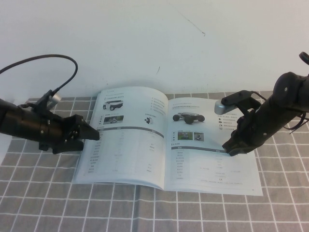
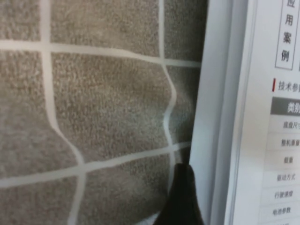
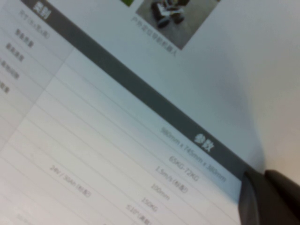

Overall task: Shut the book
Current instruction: Close the open book

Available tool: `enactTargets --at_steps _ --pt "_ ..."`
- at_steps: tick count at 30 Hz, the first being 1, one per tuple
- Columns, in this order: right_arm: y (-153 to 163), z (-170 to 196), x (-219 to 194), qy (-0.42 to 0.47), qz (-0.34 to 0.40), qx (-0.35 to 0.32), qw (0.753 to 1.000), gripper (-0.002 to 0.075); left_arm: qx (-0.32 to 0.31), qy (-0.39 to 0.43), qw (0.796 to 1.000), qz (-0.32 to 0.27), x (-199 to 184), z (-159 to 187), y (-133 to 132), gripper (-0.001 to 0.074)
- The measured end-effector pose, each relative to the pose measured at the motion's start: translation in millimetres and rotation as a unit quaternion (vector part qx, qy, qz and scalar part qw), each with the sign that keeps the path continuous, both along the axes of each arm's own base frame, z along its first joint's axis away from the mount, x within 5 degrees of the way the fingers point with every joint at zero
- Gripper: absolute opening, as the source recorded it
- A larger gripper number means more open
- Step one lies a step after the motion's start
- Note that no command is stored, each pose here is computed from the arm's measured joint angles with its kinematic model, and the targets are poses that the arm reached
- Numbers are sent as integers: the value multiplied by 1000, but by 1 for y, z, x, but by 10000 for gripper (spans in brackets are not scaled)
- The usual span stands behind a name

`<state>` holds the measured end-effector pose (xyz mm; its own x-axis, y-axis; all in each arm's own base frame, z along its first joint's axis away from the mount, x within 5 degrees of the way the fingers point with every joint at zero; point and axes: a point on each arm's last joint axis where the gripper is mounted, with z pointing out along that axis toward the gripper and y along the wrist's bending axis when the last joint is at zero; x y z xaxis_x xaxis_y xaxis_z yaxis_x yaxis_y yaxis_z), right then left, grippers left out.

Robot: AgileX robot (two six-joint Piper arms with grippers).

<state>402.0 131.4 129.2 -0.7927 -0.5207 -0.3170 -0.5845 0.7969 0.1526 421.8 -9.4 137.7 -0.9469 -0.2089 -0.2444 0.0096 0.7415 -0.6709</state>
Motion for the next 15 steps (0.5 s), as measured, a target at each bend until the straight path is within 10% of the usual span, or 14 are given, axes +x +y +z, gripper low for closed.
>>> enactTargets --at_steps 15 --pt "0 0 0 0 0 0 1000 -3 -113 -5 993 -36 -1 1 -20 532"
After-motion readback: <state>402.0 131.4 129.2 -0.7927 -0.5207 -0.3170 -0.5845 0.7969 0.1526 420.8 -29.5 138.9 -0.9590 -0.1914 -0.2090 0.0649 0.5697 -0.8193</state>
